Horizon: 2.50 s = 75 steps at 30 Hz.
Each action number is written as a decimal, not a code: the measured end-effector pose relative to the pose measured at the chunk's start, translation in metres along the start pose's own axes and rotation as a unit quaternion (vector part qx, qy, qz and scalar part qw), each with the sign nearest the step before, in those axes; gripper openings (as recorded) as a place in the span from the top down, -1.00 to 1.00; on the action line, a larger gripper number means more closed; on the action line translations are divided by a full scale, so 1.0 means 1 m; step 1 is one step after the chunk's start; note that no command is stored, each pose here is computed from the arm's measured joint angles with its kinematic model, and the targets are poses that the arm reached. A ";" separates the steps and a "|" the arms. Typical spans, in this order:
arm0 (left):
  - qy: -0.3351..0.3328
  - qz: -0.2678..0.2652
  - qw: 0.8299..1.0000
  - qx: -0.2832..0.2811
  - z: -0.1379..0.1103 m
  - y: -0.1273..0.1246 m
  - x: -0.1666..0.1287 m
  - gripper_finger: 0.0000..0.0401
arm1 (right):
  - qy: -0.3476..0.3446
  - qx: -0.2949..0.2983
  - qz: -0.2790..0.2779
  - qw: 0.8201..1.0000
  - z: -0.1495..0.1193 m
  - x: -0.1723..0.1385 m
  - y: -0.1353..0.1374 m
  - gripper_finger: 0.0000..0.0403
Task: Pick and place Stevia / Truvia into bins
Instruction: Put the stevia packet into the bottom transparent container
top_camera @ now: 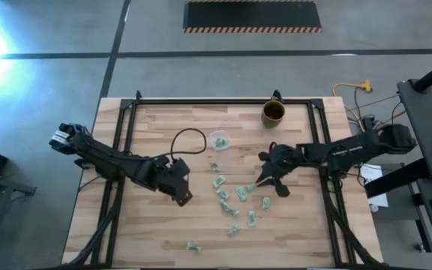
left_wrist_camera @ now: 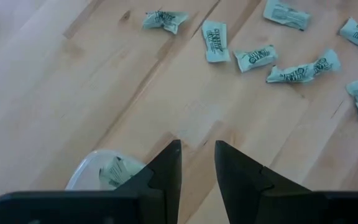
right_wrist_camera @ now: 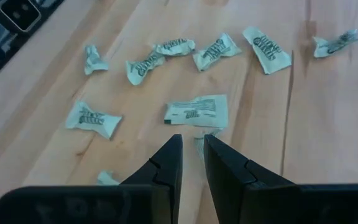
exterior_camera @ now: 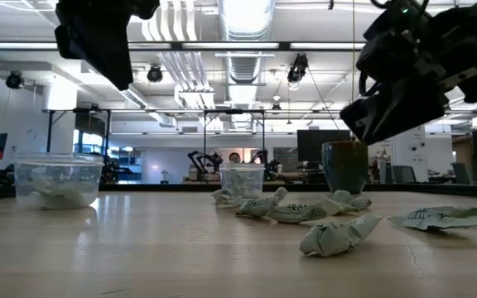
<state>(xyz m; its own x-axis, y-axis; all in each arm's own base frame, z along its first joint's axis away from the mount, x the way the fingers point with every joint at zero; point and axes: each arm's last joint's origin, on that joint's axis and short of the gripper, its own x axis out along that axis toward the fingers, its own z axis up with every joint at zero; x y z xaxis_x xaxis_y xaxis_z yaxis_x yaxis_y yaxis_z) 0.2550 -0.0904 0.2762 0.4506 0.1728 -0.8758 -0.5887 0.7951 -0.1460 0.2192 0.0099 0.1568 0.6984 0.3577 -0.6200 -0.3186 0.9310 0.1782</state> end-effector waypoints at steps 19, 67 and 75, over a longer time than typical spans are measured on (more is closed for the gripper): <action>0.050 -0.214 0.970 0.101 -0.076 -0.101 0.004 0.61 | 0.053 0.004 0.005 0.999 0.004 0.032 -0.013 0.71; 0.109 -0.176 0.941 0.267 -0.107 -0.157 0.085 0.38 | 0.033 0.066 0.002 0.997 0.007 0.033 -0.013 0.71; 0.132 -0.168 0.938 0.272 -0.114 -0.156 0.095 0.39 | 0.034 0.065 0.002 0.997 0.007 0.033 -0.013 0.71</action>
<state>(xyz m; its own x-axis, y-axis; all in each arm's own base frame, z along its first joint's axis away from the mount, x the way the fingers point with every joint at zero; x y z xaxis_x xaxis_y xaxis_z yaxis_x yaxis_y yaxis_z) 0.3131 -0.2638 0.1631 0.3248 -0.2347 -0.9162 0.0198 0.9702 -0.2415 0.2505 0.0099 0.1395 0.6510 0.3597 -0.6684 -0.2324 0.9327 0.2756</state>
